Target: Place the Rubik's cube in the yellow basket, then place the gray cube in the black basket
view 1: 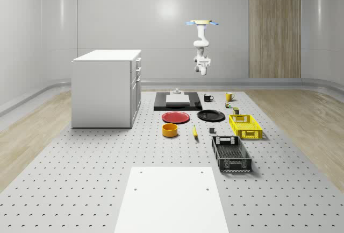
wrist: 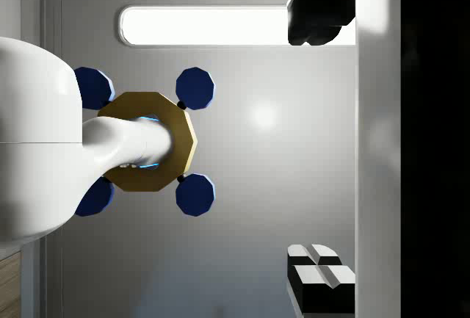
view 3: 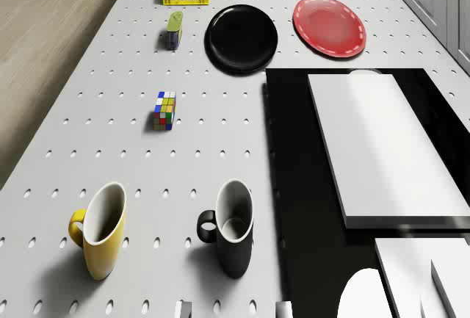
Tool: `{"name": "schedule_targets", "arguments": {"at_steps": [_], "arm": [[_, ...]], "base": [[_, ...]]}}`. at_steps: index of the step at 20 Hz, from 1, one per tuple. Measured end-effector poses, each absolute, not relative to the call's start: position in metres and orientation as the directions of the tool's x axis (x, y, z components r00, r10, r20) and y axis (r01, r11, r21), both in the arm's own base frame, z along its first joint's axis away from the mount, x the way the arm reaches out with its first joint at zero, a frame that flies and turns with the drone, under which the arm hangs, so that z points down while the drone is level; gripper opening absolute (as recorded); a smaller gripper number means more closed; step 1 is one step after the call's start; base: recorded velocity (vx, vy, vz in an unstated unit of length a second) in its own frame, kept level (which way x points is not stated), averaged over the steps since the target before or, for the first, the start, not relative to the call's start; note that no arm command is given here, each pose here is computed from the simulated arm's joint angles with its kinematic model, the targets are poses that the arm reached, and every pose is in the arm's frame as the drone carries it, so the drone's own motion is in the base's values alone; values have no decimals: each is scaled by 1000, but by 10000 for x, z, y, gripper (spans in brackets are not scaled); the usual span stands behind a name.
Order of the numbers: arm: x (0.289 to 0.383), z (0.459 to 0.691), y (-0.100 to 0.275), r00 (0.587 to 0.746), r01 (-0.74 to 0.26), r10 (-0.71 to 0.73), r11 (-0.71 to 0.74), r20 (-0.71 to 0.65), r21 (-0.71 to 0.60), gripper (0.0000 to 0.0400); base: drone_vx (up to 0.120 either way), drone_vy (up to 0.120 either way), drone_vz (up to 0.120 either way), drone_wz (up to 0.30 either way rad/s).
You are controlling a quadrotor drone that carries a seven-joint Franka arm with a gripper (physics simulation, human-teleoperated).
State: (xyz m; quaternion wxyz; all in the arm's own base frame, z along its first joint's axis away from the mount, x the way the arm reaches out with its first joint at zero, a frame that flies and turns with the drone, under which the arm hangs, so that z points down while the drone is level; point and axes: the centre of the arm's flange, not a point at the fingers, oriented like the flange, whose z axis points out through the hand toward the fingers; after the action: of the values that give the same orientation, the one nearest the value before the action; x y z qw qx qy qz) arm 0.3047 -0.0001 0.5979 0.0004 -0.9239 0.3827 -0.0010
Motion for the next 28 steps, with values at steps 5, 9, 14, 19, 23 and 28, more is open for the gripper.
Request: {"name": "schedule_targets", "arguments": {"at_steps": [5, 9, 14, 19, 23, 28], "arm": [[3009, 6344, -1, 707, -707, -707, -707, 4, -4, 400], [3022, 6592, -1, 707, -707, -707, -707, 7, -7, 400], [3037, 6788, 0, 707, -707, -707, -707, 9, -9, 400], [3042, 6872, 0, 707, -707, -707, -707, 12, -12, 400], [3042, 6898, 0, 707, -707, -707, -707, 14, -14, 400], [3039, 6909, 0, 707, -707, -707, -707, 17, -17, 400]], "base": [[0, 0, 0, 0], [0, 0, 0, 0], [0, 0, 0, 0], [0, 96, 0, 0], [0, 120, 0, 0], [0, 120, 0, 0]]}}
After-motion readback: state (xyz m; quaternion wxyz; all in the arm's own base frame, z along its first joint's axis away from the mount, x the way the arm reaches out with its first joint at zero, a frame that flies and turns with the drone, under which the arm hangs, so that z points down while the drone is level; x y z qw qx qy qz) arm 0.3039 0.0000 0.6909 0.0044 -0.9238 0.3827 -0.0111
